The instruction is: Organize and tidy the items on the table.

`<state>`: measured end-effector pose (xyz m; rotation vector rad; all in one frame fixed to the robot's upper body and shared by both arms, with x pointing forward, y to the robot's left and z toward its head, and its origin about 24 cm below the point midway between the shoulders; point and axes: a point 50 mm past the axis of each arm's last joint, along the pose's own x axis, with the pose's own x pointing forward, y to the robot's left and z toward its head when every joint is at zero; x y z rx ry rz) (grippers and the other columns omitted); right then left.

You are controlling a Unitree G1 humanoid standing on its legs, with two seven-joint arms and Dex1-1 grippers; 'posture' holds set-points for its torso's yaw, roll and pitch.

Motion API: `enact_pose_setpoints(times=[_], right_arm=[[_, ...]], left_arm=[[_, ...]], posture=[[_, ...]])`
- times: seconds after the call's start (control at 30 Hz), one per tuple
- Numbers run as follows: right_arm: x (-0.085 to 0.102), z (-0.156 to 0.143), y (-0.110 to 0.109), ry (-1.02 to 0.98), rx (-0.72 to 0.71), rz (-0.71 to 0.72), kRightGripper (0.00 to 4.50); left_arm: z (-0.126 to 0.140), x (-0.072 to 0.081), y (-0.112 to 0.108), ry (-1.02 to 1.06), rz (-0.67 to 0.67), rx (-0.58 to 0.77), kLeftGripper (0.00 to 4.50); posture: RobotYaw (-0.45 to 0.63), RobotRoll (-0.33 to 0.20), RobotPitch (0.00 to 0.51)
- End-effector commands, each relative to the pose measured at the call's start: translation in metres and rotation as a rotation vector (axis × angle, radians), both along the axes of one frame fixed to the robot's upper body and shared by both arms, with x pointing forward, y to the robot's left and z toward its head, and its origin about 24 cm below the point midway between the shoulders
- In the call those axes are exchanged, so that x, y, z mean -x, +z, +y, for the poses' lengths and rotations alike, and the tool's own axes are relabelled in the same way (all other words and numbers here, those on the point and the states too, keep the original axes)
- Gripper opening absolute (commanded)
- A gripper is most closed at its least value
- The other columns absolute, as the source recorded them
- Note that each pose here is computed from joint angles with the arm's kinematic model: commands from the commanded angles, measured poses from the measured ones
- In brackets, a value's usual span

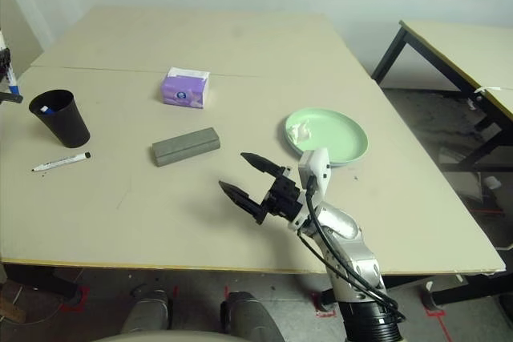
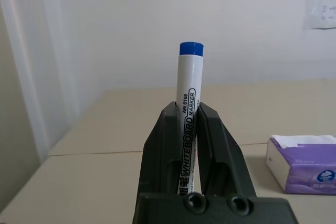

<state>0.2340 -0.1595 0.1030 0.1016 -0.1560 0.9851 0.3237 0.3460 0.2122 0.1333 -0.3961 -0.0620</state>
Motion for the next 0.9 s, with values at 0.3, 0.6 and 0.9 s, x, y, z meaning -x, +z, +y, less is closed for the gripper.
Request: enact_pose_setpoints(times=[0.3, 0.6, 0.9], right_arm=[[0.005, 0.000, 0.000, 0.001, 0.022, 0.015, 4.50], [0.004, 0.003, 0.001, 0.005, 0.024, 0.014, 4.50], [0.005, 0.005, -0.001, 0.009, 0.025, 0.017, 4.50]], left_arm=[[-0.008, -0.010, -0.031, 0.004, 0.076, -0.026, 0.30], [-0.010, -0.015, -0.046, 0.020, 0.129, -0.014, 0.30], [-0.012, -0.015, -0.049, 0.007, 0.141, -0.029, 0.65]], posture=[[-0.07, 0.000, 0.085], [-0.07, 0.000, 0.084], [-0.07, 0.000, 0.087]])
